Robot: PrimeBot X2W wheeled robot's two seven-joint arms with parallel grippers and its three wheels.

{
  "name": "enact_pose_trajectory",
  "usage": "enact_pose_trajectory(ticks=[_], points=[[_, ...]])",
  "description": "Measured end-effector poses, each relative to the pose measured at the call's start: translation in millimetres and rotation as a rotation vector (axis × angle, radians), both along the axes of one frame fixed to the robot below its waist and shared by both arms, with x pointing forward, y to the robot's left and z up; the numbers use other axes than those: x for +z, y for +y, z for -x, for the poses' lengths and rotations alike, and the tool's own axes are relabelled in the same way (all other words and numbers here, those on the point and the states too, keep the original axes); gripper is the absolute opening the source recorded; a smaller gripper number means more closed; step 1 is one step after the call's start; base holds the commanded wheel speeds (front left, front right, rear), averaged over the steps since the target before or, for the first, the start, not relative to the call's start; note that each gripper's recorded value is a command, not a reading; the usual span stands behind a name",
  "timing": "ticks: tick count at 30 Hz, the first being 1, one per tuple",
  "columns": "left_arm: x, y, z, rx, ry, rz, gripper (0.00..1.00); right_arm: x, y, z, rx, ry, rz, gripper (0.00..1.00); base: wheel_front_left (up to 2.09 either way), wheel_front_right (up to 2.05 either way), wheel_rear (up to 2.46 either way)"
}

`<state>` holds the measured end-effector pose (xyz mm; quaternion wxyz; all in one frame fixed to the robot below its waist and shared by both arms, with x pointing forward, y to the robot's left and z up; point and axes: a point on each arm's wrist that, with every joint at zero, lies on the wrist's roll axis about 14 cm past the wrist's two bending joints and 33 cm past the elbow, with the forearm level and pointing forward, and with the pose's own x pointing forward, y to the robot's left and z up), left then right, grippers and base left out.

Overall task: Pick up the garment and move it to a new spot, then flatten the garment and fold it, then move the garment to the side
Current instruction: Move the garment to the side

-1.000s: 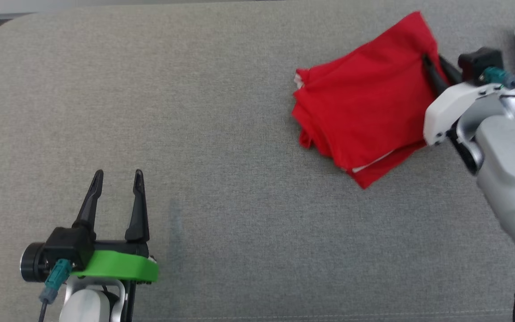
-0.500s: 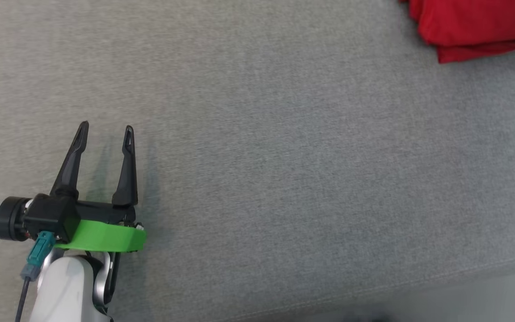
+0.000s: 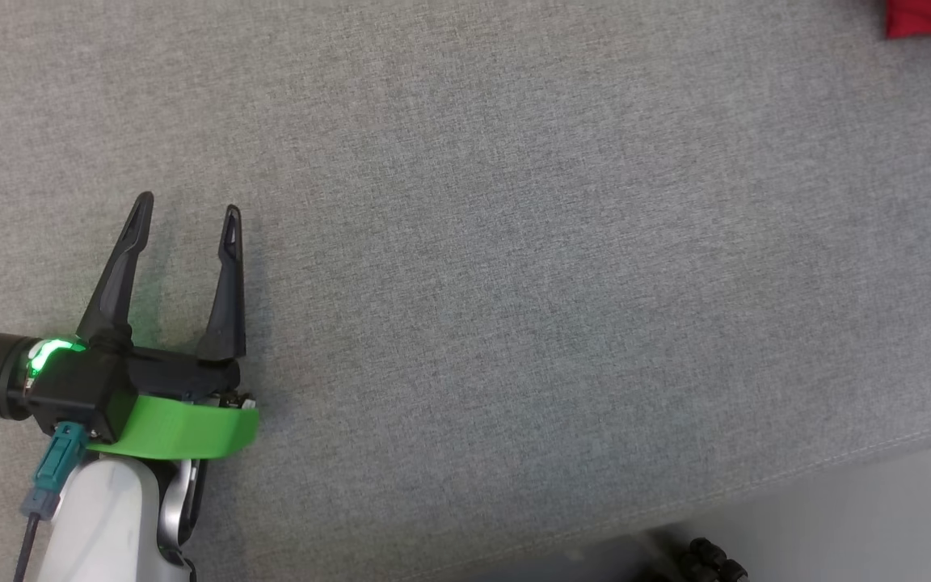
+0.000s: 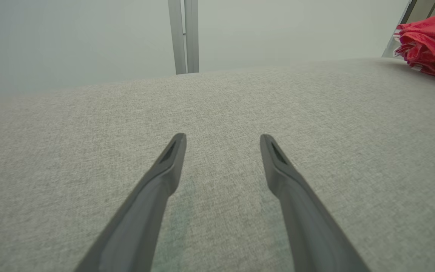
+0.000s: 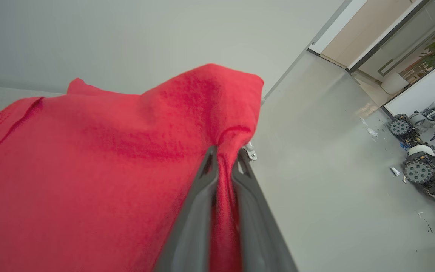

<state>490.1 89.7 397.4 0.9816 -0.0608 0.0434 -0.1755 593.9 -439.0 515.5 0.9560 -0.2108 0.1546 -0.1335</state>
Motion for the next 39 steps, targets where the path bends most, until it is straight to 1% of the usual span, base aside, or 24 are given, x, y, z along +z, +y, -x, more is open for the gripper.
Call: enact_pose_trajectory(ticks=[1, 2, 3, 4, 7, 10, 11, 16, 20, 26, 29, 34, 39], points=[[-1, 1, 0, 0.001, 0.001, -0.003, 1.0, -2, -3, 0, -0.011, 0.008, 0.001, 0.0, 0.0, 0.0, 0.0], [-2, 2, -1, 0.003, 0.003, -0.004, 1.0, -5, -4, 0, -0.019, 0.013, -0.001, 0.22, 0.0, 0.0, 0.0], [-4, 3, -1, 0.005, 0.006, -0.006, 1.0, -8, -4, -1, -0.022, 0.015, -0.001, 0.87, 0.0, 0.0, 0.0], [-4, 3, -1, 0.005, 0.008, -0.007, 1.0, -10, -4, -2, -0.022, 0.014, 0.0, 1.0, 0.0, 0.0, 0.0], [-7, 5, 0, 0.011, 0.014, -0.009, 1.0, -11, -1, -7, -0.013, -0.004, 0.004, 1.0, 0.0, 0.0, 0.0], [-5, 10, 0, 0.029, 0.016, -0.015, 1.0, -3, 13, -15, -0.006, -0.105, -0.078, 1.0, 0.0, 0.0, 0.0], [-4, 11, 1, 0.035, 0.014, -0.015, 1.0, 0, 18, -16, 0.007, -0.117, -0.079, 1.0, 0.0, 0.0, 0.0], [5, 18, 8, 0.069, 0.018, -0.01, 1.0, 5, 52, -15, 0.094, -0.148, -0.103, 1.0, 0.0, 0.0, 0.0], [15, 26, 20, 0.1, 0.017, -0.007, 1.0, 31, 87, -13, 0.198, -0.231, -0.121, 1.0, 0.0, 0.0, 0.0], [34, 40, 42, 0.152, 0.002, -0.007, 1.0, 39, 146, 11, 0.338, -0.292, -0.196, 1.0, 0.0, 0.0, 0.0], [43, 52, 58, 0.189, -0.002, -0.013, 1.0, 41, 175, 29, 0.392, -0.323, -0.25, 1.0, 0.0, 0.0, 0.0], [56, 67, 84, 0.238, -0.015, -0.018, 1.0, 45, 203, 63, 0.43, -0.361, -0.322, 1.0, 0.0, 0.0, 0.0], [73, 80, 104, 0.276, -0.049, -0.021, 1.0, 49, 221, 95, 0.436, -0.408, -0.403, 1.0, 0.0, 0.0, 0.0]])
